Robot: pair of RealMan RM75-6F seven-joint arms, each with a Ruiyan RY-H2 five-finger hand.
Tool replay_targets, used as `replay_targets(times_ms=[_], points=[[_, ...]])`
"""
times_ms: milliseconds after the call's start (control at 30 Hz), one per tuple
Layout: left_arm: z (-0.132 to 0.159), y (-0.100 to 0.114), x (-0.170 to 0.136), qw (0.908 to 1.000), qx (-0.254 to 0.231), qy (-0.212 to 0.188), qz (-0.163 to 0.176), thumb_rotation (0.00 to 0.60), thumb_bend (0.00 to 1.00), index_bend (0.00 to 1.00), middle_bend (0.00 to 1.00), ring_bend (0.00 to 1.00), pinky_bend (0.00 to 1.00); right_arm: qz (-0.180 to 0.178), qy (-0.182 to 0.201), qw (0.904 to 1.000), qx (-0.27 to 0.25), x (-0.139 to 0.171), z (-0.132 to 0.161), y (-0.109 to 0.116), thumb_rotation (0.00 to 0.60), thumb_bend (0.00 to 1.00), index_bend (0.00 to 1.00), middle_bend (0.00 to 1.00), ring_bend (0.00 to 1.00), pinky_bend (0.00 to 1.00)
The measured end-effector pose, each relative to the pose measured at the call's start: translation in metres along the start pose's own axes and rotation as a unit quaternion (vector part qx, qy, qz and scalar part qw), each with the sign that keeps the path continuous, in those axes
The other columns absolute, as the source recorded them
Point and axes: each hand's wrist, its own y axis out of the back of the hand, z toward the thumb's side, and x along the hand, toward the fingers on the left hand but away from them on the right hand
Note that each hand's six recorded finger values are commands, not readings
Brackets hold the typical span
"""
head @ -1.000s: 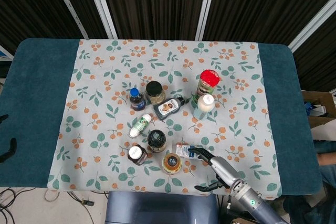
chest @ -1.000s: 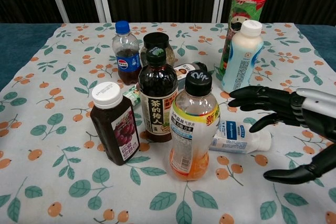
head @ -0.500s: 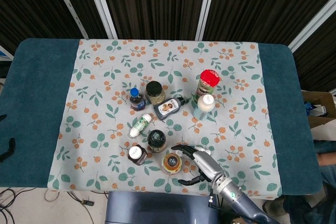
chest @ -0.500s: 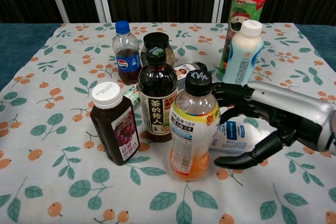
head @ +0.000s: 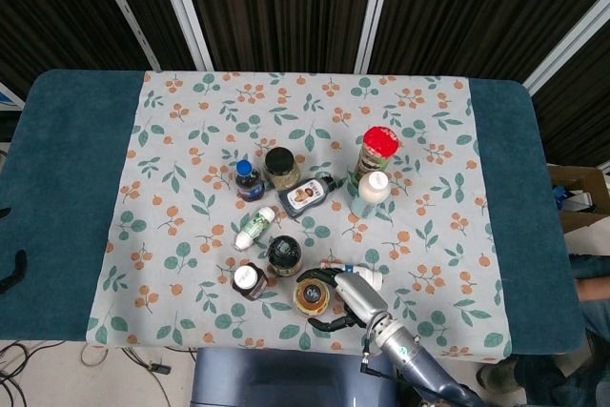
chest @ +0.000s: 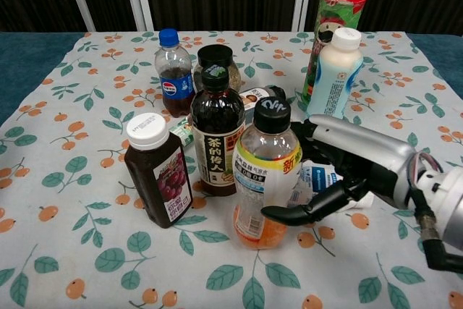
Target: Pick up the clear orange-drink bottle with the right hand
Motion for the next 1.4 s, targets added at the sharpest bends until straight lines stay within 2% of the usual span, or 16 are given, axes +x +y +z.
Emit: replay_targets(times_ms=[167, 367, 533, 733, 1067, 1400], points=[[0.000, 0.000, 0.000, 1.0000, 0.000, 0.001, 0.001, 0.600, 0.44, 0.15, 0.04, 0.09, 0.02, -0.001, 0.003, 1.0000, -0.007, -0.003, 0.003, -0.004, 0.600, 0.39, 0.43, 0.41, 0.37, 0.31], [0.000, 0.000, 0.000, 1.0000, -0.001, 0.001, 0.000, 0.600, 0.44, 0.15, 0.04, 0.09, 0.02, 0.012, 0.004, 0.9998, -0.016, -0.003, 0.004, -0.009, 0.600, 0.42, 0.44, 0.42, 0.39, 0.31], [-0.001, 0.000, 0.000, 1.0000, -0.002, 0.002, 0.000, 0.600, 0.44, 0.15, 0.04, 0.09, 0.02, 0.003, 0.008, 0.9997, -0.021, -0.001, 0.005, -0.003, 0.600, 0.42, 0.44, 0.42, 0.40, 0.32], [-0.001, 0.000, 0.000, 1.0000, -0.002, 0.003, -0.001, 0.600, 0.44, 0.15, 0.04, 0.09, 0.02, -0.025, 0.018, 0.9991, -0.029, 0.007, 0.010, 0.025, 0.600, 0.42, 0.44, 0.43, 0.40, 0.32], [0.001, 0.000, -0.001, 1.0000, -0.002, 0.002, 0.001, 0.600, 0.44, 0.15, 0.04, 0.09, 0.02, -0.070, 0.026, 0.9970, -0.019, 0.029, 0.018, 0.089, 0.600, 0.41, 0.44, 0.43, 0.40, 0.32], [0.000, 0.001, -0.001, 1.0000, -0.003, 0.005, 0.002, 0.600, 0.44, 0.15, 0.04, 0.09, 0.02, -0.079, 0.062, 0.9946, -0.025, 0.019, 0.053, 0.132, 0.600, 0.41, 0.44, 0.42, 0.40, 0.32]])
